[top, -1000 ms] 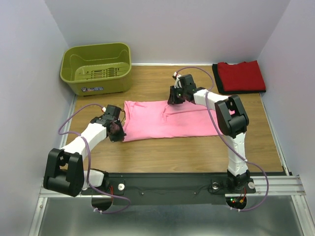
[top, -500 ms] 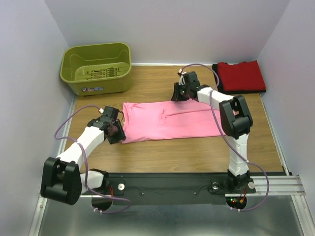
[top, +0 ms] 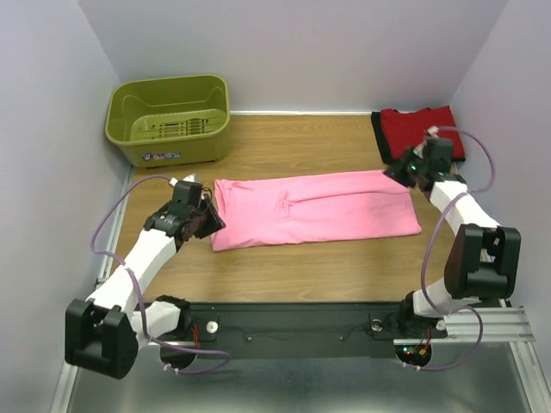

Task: Fold and stack the t-shirts
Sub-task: Fold the tshirt

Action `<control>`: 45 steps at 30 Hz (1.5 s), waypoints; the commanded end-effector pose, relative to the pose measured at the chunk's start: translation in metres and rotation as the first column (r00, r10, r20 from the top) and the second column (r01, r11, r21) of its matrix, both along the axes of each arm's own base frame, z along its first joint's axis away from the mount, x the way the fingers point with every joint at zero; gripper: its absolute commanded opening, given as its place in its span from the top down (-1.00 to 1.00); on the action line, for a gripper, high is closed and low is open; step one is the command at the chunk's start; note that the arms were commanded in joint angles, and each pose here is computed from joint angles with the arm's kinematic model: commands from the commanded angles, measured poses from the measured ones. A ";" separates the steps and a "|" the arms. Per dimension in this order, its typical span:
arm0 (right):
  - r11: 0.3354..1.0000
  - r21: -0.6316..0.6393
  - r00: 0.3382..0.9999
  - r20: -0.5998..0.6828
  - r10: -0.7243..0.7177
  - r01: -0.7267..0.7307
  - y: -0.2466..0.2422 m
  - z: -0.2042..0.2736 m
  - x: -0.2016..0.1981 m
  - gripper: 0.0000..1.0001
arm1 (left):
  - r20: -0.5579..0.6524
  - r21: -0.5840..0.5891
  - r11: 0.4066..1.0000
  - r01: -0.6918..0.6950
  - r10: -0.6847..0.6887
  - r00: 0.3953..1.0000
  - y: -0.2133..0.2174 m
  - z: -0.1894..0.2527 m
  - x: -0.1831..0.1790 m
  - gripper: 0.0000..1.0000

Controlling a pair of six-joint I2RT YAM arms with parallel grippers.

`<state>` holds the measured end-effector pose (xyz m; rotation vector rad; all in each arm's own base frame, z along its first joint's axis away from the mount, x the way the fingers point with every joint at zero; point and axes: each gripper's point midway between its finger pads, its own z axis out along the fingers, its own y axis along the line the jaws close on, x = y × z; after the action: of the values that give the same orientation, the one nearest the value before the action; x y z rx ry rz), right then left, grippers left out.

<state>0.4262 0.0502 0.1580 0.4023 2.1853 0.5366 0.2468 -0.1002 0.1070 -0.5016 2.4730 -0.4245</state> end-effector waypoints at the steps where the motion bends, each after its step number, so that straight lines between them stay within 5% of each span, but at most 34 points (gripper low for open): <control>1: 0.970 0.130 0.970 -0.160 -0.186 0.207 -0.051 -0.042 -0.035 0.40 | 0.069 -0.106 0.992 0.074 -0.067 0.995 -0.039 0.011 0.028 0.31; 15: 0.824 0.161 0.811 -0.357 -0.464 0.543 -0.112 -0.126 -0.102 0.49 | -0.129 -0.087 0.996 0.007 -0.018 0.991 -0.023 -0.082 0.022 0.79; 20: 0.691 0.134 0.667 -0.440 -0.601 0.710 -0.144 -0.157 -0.145 0.51 | -0.191 -0.117 0.992 -0.048 0.025 0.981 0.000 -0.102 0.013 0.86; 25: 0.609 0.124 0.592 -0.449 -0.669 0.783 -0.153 -0.160 -0.162 0.51 | -0.195 -0.099 0.988 -0.116 0.095 0.976 0.028 -0.104 0.011 0.90; 30: 0.658 0.186 0.674 -0.357 -0.647 0.730 -0.144 -0.129 -0.152 0.49 | -0.108 -0.051 0.992 -0.119 0.113 0.988 0.040 -0.076 0.026 0.73; 35: 0.877 0.061 0.869 -0.187 -0.458 0.476 -0.081 -0.088 -0.123 0.32 | 0.052 -0.028 0.996 -0.080 0.081 0.995 0.024 -0.017 0.055 0.02; 37: 0.914 0.001 0.905 -0.143 -0.402 0.406 -0.068 -0.071 -0.115 0.22 | 0.104 -0.005 1.000 -0.026 0.026 0.994 0.001 0.007 0.061 -0.10; 41: 0.980 -0.072 0.963 -0.181 -0.198 0.188 -0.031 -0.064 -0.111 0.13 | 0.178 0.062 0.998 0.018 -0.029 0.984 -0.029 0.029 0.076 -0.09; 45: 0.991 -0.132 0.967 -0.255 -0.028 -0.006 0.005 -0.075 -0.119 0.12 | 0.147 0.172 0.983 0.060 -0.086 0.985 -0.043 0.015 0.103 0.22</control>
<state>0.3223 0.0369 0.0944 0.6424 2.2971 0.4166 0.3265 -0.1519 0.1361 -0.3223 2.3409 -0.4534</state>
